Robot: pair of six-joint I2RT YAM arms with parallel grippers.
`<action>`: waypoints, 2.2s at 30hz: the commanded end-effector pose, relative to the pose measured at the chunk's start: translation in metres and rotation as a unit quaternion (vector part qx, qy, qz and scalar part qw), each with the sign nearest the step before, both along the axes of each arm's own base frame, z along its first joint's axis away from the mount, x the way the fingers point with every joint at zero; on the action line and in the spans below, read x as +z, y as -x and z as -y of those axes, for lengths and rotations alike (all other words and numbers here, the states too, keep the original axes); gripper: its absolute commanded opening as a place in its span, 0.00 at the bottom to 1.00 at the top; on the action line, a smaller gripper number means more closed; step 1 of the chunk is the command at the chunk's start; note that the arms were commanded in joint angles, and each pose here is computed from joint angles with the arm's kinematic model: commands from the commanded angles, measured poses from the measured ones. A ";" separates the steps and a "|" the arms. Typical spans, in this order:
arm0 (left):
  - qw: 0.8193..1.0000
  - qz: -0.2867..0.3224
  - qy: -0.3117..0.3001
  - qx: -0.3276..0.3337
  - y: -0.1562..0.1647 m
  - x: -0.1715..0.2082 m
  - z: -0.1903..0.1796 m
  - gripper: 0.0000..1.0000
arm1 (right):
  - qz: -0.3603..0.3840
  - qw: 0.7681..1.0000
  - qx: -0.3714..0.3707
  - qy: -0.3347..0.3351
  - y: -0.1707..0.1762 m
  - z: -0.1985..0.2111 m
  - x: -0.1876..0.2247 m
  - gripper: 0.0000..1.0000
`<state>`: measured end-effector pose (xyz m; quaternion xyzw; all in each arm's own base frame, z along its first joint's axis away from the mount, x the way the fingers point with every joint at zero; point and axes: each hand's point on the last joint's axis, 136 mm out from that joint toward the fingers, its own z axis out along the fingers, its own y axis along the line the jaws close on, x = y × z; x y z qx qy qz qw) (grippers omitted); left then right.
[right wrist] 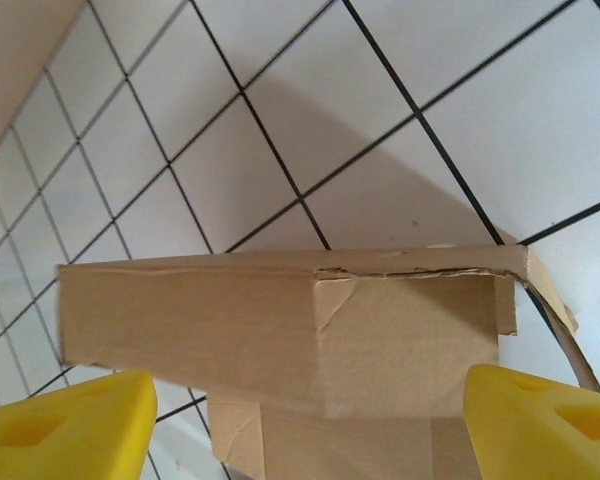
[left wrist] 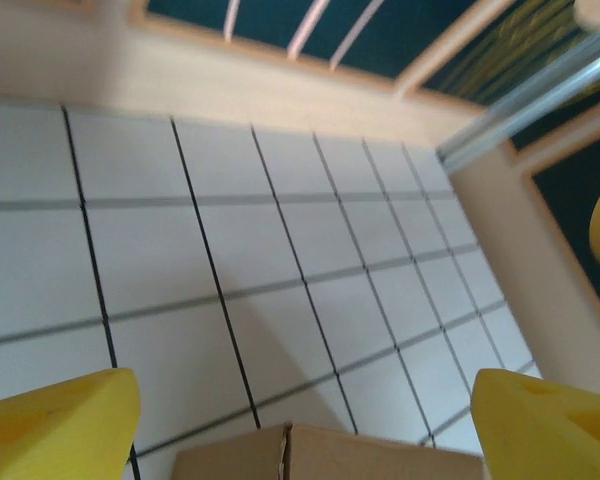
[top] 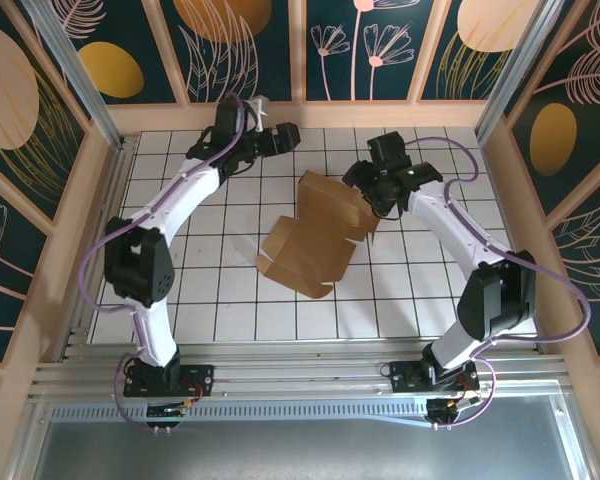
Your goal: Fold the paper box
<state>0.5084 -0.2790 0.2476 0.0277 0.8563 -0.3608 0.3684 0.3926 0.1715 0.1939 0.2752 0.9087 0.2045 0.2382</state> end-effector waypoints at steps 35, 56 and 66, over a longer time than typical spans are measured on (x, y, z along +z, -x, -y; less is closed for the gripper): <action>0.991 -0.101 0.039 -0.083 0.075 -0.073 0.055 0.68 | 0.055 0.992 0.087 0.070 -0.043 0.000 -0.038 0.64; 0.997 -0.072 0.000 0.009 0.027 -0.050 0.052 0.80 | 0.097 0.980 0.124 0.125 -0.047 0.003 -0.022 0.61; 0.993 -0.120 0.007 0.002 0.031 -0.081 0.058 0.63 | 0.132 0.980 0.110 0.102 -0.037 0.003 0.020 0.66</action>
